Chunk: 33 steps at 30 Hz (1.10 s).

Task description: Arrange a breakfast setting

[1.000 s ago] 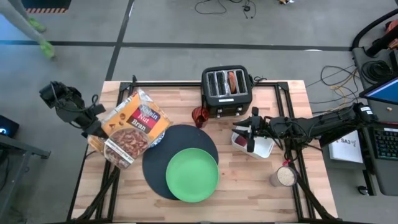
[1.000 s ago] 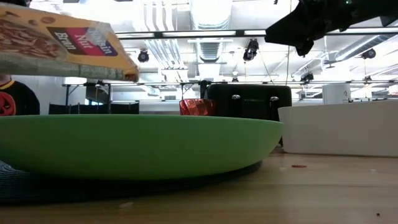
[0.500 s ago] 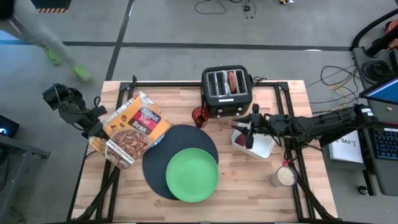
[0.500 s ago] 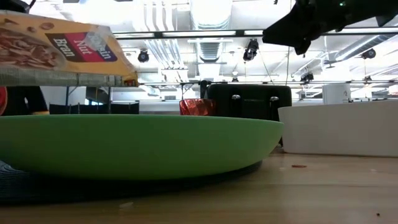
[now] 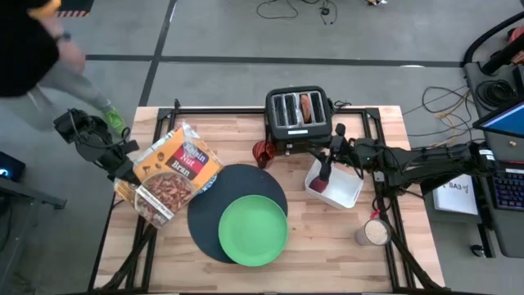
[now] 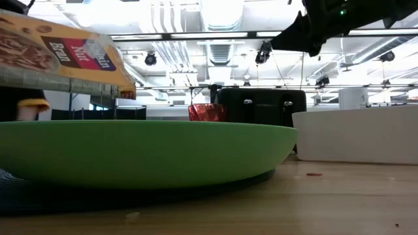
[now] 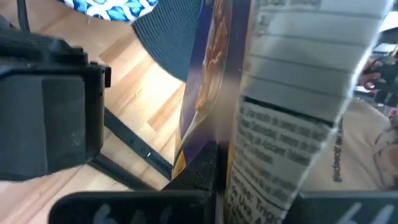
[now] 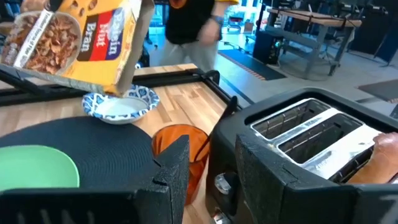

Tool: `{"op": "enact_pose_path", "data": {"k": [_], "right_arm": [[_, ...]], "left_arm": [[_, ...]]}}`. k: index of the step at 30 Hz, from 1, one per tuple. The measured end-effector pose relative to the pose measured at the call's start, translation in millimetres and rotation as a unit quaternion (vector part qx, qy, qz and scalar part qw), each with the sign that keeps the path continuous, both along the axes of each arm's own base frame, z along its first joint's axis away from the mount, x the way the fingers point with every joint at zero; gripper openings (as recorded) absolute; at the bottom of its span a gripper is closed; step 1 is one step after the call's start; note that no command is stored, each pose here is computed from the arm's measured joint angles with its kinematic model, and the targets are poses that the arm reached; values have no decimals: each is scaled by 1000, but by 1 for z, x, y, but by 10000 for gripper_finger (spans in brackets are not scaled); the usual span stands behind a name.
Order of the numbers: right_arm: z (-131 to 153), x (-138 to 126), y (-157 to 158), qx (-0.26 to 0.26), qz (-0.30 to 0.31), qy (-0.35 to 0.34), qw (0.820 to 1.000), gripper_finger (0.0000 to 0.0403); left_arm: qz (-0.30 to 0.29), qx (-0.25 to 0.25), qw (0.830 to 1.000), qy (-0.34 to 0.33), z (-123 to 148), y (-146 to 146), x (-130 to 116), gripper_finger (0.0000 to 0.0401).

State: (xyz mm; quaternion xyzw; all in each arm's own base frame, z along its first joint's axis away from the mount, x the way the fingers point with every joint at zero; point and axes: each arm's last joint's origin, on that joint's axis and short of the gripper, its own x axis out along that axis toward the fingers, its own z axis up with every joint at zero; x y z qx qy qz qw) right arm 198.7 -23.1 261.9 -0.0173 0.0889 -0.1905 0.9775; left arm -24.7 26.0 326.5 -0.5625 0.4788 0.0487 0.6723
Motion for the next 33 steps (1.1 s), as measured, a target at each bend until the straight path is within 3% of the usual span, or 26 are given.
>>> {"op": "enact_pose_path", "data": {"k": [10,16,19,27,33], "right_arm": [[0,0,0,-4,1,4,1000,121],[-2,0,0,7,-1,9,1000,121],[-2,0,0,7,-1,8,1000,121],[5,1,0,-19,3,-21,1000,121],[5,1,0,-20,3,-20,1000,121]], "left_arm": [[17,-19,1000,19,0,0,0,0],[26,42,998,-27,1,0,4,0],[15,105,992,-61,2,-2,10,0],[63,333,927,-159,8,-2,25,0],[171,479,835,-211,10,2,32,0]]}}
